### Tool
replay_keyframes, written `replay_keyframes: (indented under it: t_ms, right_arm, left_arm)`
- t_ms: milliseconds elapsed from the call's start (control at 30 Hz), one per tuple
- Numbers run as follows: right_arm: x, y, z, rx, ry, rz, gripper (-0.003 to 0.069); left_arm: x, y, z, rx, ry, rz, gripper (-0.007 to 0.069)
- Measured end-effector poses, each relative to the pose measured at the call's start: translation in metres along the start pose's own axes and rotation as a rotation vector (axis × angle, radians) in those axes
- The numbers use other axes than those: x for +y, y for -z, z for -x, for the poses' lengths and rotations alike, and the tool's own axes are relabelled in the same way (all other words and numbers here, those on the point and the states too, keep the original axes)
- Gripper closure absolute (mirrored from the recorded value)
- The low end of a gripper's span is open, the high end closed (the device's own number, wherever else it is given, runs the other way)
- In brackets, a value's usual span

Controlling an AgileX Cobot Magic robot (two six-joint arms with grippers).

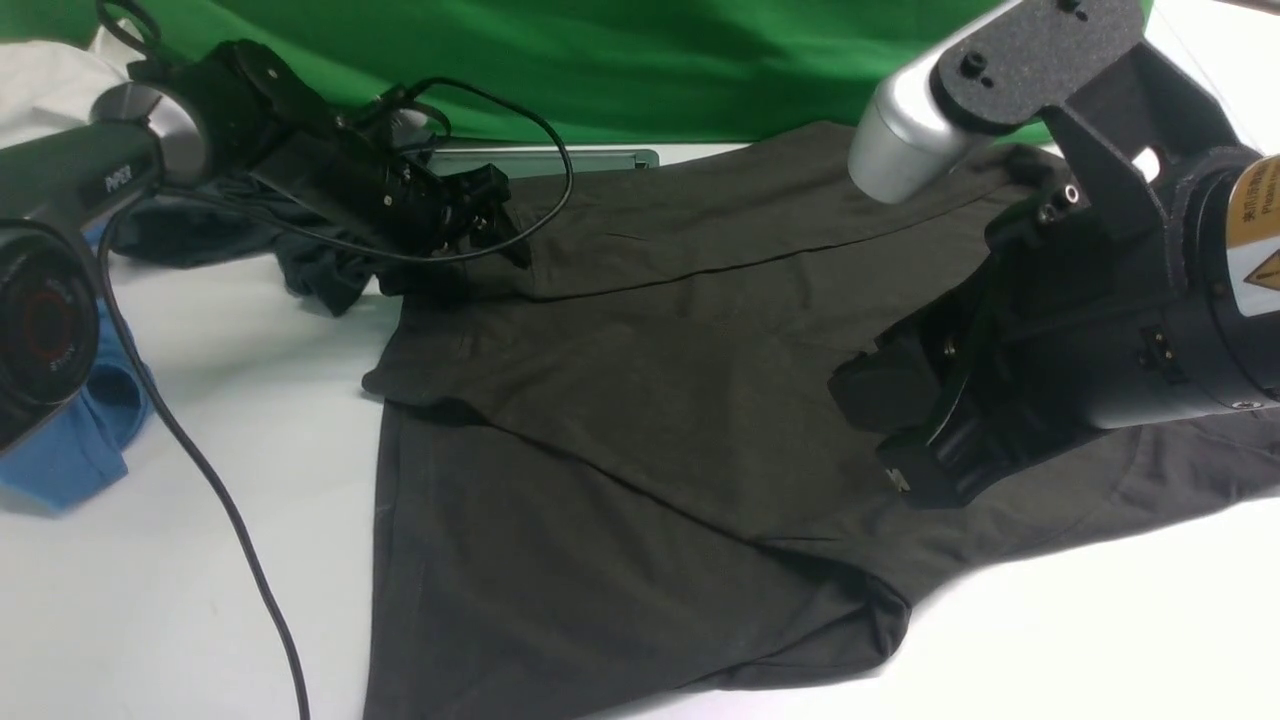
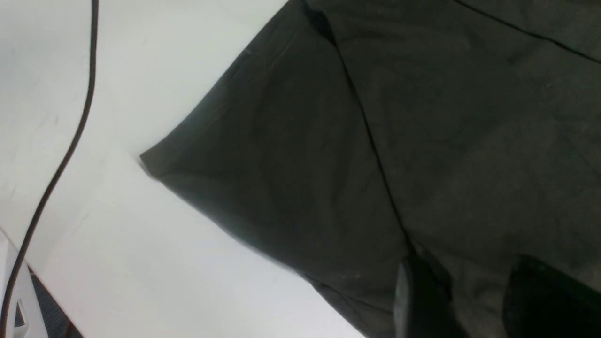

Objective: Fold a long-sleeved shirt on a white desktop.
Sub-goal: 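Grab the top left corner of the dark shirt with the left gripper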

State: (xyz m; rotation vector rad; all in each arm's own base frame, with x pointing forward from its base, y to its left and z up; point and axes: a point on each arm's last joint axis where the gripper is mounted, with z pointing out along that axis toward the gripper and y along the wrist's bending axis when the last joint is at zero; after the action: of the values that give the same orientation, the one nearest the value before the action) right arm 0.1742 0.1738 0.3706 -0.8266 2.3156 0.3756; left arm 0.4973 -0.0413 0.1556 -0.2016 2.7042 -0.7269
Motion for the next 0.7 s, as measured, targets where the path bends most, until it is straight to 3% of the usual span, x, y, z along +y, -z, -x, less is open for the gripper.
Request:
replay_keyframes:
  t_ms: [267,333,433,700]
  right_arm:
    - [0.0000,0.0000,0.0000,0.000,0.000,0.000,0.0384]
    - [0.0000,0.0000,0.0000,0.000,0.000,0.000,0.0384]
    - [0.0000,0.0000,0.0000,0.000,0.000,0.000,0.0384]
    - [0.0000,0.0000,-0.0001,0.001,0.000,0.000,0.0384]
  left_arm:
    - [0.0007,-0.0002,0.0005,-0.003,0.015,0.007,0.0083]
    - [0.0013,-0.0011,0.0010,-0.010,0.019,0.008,0.0121]
    - [0.0024,-0.0025,0.0020,-0.022,0.028,0.011,0.0202]
    - [0.0048,-0.0059,0.0029,-0.034,0.031,0.017,0.0575]
